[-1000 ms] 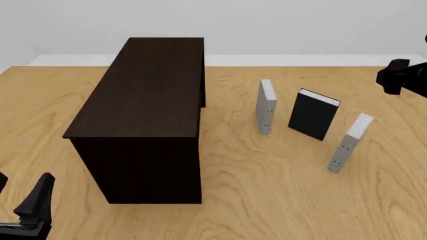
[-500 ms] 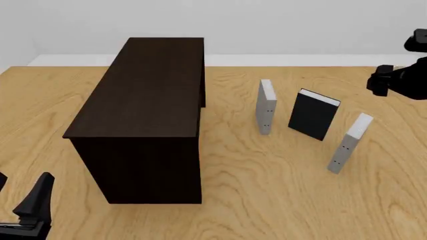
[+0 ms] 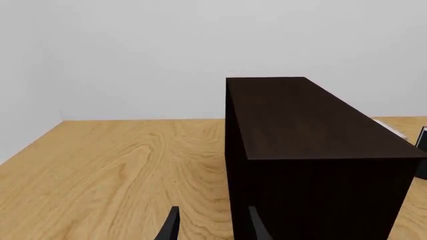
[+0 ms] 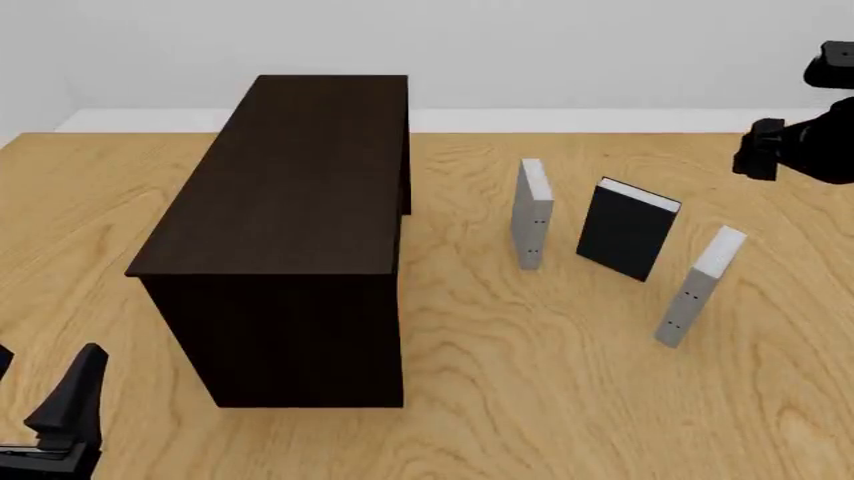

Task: Pick up the book on the right and place it under the cabinet shelf.

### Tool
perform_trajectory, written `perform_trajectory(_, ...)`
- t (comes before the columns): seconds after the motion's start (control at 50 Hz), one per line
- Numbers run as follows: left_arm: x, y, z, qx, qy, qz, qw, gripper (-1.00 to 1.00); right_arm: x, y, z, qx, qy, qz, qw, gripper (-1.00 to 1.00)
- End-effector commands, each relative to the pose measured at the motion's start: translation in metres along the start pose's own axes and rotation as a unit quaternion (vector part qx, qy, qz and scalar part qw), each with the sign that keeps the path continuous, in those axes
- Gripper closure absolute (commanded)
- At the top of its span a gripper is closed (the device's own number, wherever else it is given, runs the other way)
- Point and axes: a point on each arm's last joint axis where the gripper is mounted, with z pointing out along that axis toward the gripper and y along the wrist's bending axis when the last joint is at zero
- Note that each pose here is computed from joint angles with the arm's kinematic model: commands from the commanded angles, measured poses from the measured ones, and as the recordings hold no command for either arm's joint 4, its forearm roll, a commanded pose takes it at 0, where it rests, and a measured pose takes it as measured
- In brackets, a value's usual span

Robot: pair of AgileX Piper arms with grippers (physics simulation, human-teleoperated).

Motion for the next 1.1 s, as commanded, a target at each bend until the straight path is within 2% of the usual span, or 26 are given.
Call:
perform_trajectory(0.02, 0.000, 0.000, 0.000, 0.000, 0.001, 0.000, 1.0000, -1.00, -0.007, -0.008, -0.022, 0.009, 0.022, -0.002, 0.9997, -1.00)
perform_trajectory(0.16, 0.000, 0.000, 0.000, 0.000, 0.000, 0.000, 1.0000, -1.00, -0.007, -0.010, -0.023, 0.012, 0.039, 0.003, 0.9992, -1.00)
perform_trajectory(0.46, -0.001, 0.000, 0.000, 0.000, -0.001, 0.000, 1.0000, -1.00, 0.006, -0.009, 0.005, 0.009, 0.085, 0.010, 0.9963, -1.00)
perform_trajectory(0.9, 0.000, 0.000, 0.000, 0.000, -0.001, 0.001, 1.0000, -1.00, 0.027, -0.010, 0.037, 0.010, 0.120, 0.013, 0.9927, -1.00)
perform_trajectory(1.1, -0.001, 0.000, 0.000, 0.000, -0.001, 0.001, 1.0000, -1.00, 0.037, -0.002, 0.055, 0.002, 0.134, 0.015, 0.9908, -1.00)
